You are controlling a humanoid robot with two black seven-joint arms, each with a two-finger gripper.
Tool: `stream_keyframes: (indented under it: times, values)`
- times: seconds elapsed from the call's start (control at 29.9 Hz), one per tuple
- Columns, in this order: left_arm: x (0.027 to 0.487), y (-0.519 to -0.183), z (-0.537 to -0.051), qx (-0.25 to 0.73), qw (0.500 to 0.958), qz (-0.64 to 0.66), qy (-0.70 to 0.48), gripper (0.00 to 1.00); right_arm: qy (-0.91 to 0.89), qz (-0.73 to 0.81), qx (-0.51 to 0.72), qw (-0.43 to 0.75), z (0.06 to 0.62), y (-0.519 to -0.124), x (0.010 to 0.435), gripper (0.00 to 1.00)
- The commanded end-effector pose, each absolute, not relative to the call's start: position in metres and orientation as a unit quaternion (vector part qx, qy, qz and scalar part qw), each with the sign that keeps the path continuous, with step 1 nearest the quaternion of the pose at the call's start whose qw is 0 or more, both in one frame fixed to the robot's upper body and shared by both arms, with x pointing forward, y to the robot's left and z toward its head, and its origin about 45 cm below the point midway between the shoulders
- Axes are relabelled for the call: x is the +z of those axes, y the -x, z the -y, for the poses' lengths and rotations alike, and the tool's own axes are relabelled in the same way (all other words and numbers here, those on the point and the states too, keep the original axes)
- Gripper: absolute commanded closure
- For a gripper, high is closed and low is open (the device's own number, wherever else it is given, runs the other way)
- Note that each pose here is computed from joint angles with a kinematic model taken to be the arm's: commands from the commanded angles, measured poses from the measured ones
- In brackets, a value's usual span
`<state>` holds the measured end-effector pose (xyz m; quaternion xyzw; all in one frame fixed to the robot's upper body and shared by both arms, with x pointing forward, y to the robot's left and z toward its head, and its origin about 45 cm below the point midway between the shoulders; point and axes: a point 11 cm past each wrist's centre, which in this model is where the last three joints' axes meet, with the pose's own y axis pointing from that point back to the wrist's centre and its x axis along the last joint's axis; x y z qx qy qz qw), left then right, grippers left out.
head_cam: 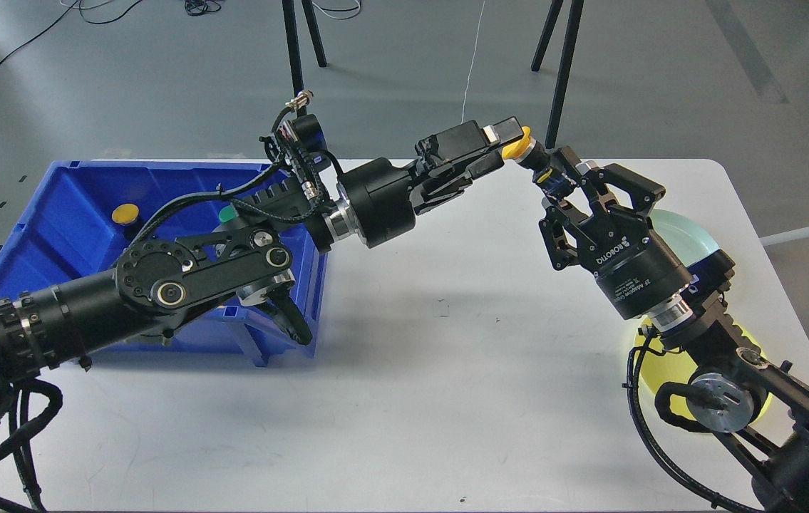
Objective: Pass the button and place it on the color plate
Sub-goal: 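Grasp the yellow button with the right gripper and release the left, then move the yellow button with the right gripper onto the yellow plate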
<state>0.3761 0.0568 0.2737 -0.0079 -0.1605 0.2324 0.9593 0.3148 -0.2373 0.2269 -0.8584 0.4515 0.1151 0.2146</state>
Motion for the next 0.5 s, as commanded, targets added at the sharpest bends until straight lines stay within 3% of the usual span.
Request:
stream_keyframes:
  times: [0.0, 0.13, 0.27, 0.47]
  values:
    - [0.273, -0.376, -0.057, 0.233, 0.959, 0.159, 0.007, 0.12, 0.838, -0.499, 0.106, 0.193, 0.285, -0.292, 0.220, 1.00]
    - [0.277, -0.380, -0.059, 0.242, 0.958, 0.155, 0.016, 0.12, 0.805, -0.576, 0.094, 0.107, 0.357, -0.257, 0.199, 1.00]
    - [0.276, -0.379, -0.059, 0.243, 0.958, 0.153, 0.018, 0.11, 0.759, -0.645, 0.057, -0.063, 0.416, -0.214, 0.166, 1.00]
    - [0.276, -0.379, -0.058, 0.243, 0.958, 0.152, 0.018, 0.11, 0.717, -0.673, -0.010, -0.179, 0.437, -0.185, 0.148, 1.00]
